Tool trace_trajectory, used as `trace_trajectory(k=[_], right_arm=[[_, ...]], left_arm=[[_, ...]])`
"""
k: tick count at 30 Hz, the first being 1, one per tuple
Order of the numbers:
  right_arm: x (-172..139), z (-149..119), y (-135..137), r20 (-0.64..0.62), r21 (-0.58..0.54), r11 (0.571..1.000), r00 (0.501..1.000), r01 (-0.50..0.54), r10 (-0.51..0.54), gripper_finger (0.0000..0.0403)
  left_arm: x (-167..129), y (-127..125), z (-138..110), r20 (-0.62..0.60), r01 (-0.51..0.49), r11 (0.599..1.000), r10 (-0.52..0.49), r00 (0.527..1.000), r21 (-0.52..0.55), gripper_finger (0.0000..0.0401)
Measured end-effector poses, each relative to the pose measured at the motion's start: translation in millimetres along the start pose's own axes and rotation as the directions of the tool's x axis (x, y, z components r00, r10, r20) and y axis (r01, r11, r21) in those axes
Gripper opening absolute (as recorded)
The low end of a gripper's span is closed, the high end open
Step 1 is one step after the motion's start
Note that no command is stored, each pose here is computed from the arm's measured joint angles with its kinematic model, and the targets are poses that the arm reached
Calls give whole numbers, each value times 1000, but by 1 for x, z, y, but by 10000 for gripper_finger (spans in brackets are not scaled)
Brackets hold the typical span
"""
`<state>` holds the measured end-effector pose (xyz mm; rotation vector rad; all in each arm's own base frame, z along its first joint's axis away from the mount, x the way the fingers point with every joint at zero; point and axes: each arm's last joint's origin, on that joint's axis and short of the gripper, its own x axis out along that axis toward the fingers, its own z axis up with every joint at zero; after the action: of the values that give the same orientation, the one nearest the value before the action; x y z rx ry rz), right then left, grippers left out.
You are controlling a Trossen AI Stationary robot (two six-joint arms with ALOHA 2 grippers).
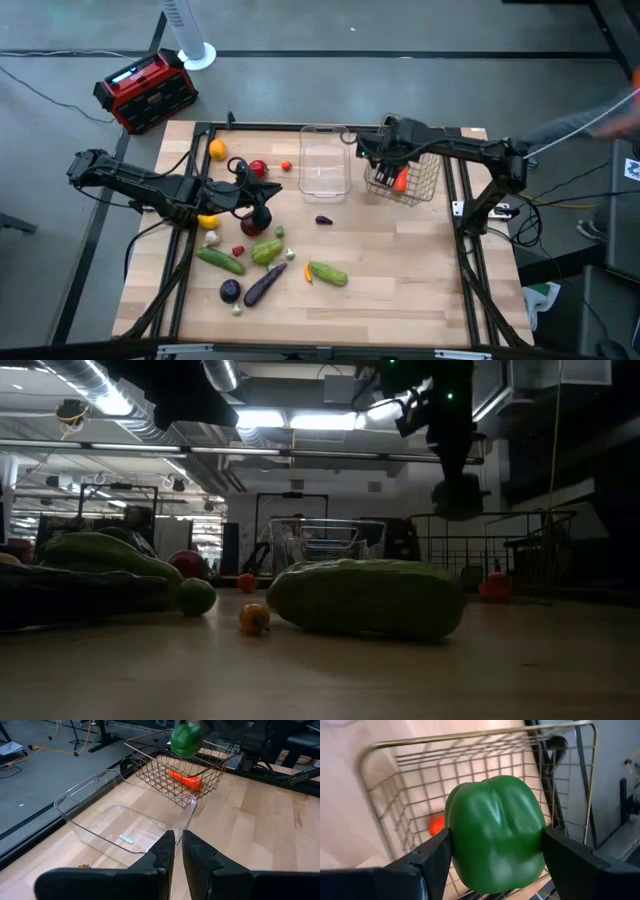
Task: Sort produce into baskets
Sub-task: Put the green bell pepper into the wire basket, then put the red tomato into the transparent bin
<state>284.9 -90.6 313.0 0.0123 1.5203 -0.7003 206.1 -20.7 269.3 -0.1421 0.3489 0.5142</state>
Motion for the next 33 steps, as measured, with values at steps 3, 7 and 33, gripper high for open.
trace_trajectory(k=[3,7,33], right_arm=[[5,1,-10,-15,36,999,1000,3,-3,273],[9,2,-20,-29,67,998,1000,7,-5,273],[11,11,-23,44,149,989,999,-9,2,273]], left_arm=[[0,0,0,0,0,1000,0,1000,0,33],[0,0,0,0,0,1000,0,1000,0,33],[9,15,4,-8,-56,996,57,998,63,168]])
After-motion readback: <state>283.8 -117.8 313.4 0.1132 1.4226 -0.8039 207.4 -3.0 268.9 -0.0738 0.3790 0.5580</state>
